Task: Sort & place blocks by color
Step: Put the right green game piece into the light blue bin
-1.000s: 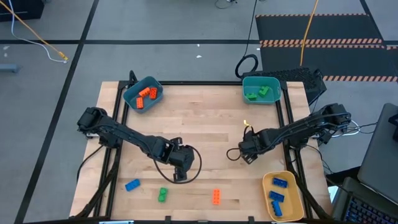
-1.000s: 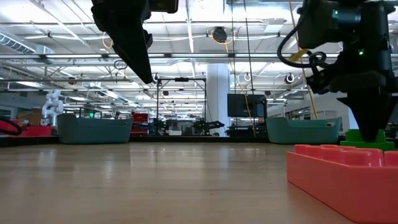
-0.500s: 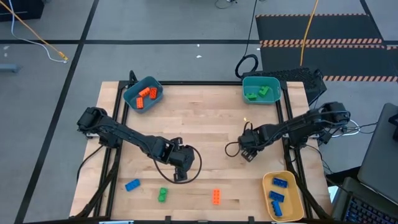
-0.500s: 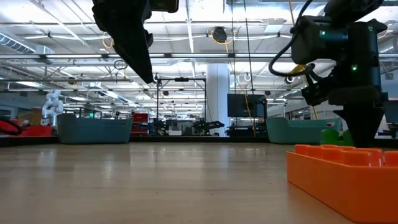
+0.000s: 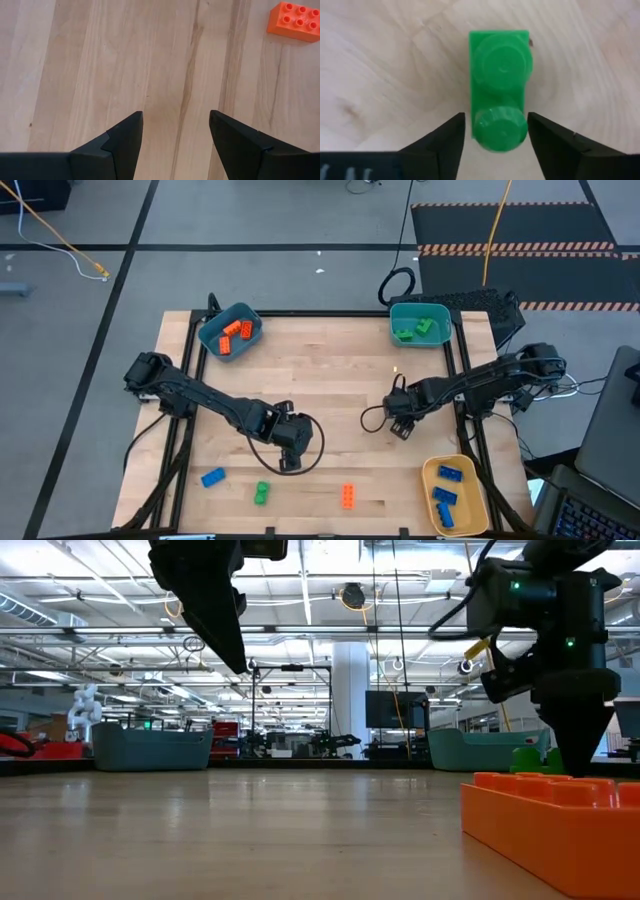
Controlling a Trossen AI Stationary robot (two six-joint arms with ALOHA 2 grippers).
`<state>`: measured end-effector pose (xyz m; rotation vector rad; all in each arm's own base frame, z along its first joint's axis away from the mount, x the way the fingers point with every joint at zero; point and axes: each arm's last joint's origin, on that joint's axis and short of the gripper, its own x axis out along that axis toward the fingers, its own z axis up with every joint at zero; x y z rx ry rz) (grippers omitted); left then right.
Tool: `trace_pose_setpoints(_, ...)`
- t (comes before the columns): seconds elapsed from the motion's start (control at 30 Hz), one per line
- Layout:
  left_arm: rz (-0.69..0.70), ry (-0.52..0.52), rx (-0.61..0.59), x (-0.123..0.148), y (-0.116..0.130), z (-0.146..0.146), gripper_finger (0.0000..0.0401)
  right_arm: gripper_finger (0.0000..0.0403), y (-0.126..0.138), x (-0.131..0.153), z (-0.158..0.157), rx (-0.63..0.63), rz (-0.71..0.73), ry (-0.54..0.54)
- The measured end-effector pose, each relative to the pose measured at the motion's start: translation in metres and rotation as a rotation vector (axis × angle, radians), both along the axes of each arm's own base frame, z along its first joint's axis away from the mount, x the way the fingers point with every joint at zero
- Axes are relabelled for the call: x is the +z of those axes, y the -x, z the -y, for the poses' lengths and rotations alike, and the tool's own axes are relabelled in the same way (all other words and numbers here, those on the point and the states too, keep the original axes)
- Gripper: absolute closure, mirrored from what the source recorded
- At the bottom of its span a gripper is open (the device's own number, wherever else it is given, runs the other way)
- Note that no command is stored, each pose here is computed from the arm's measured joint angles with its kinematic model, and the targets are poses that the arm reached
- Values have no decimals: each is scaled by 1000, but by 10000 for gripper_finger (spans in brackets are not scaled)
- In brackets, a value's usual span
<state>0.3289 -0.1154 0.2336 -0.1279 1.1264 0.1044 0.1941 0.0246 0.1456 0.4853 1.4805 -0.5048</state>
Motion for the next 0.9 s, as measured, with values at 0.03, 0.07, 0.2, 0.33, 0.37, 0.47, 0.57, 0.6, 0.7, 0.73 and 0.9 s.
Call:
trace_pose_setpoints(0.03,0,0,0,0,0,0,169,183,0,2,0,0,13,-2)
trace_pose_setpoints(0.07,0,0,0,0,0,0,169,173,0,3,0,0,28,-3)
trace_pose_setpoints(0.2,0,0,0,0,0,0,169,144,-2,6,1,-4,73,25)
trace_pose_setpoints(0.33,0,2,3,0,0,0,169,137,-3,6,1,23,83,54)
trace_pose_setpoints(0.37,0,1,2,0,0,0,169,139,-4,5,2,26,82,69)
trace_pose_setpoints(0.47,0,0,0,0,0,0,169,156,-4,5,3,40,83,98)
trace_pose_setpoints(0.57,5,-14,6,0,0,0,169,190,-4,5,3,63,81,106)
trace_pose_setpoints(0.6,8,-22,10,0,0,-1,169,204,-4,5,3,71,80,107)
trace_pose_setpoints(0.7,15,-38,19,0,0,-1,169,257,-3,3,3,91,81,105)
trace_pose_setpoints(0.73,15,-38,21,0,0,-1,169,274,-2,3,3,100,80,106)
trace_pose_setpoints(0.9,15,-38,21,0,0,-1,169,292,1,0,4,149,62,115)
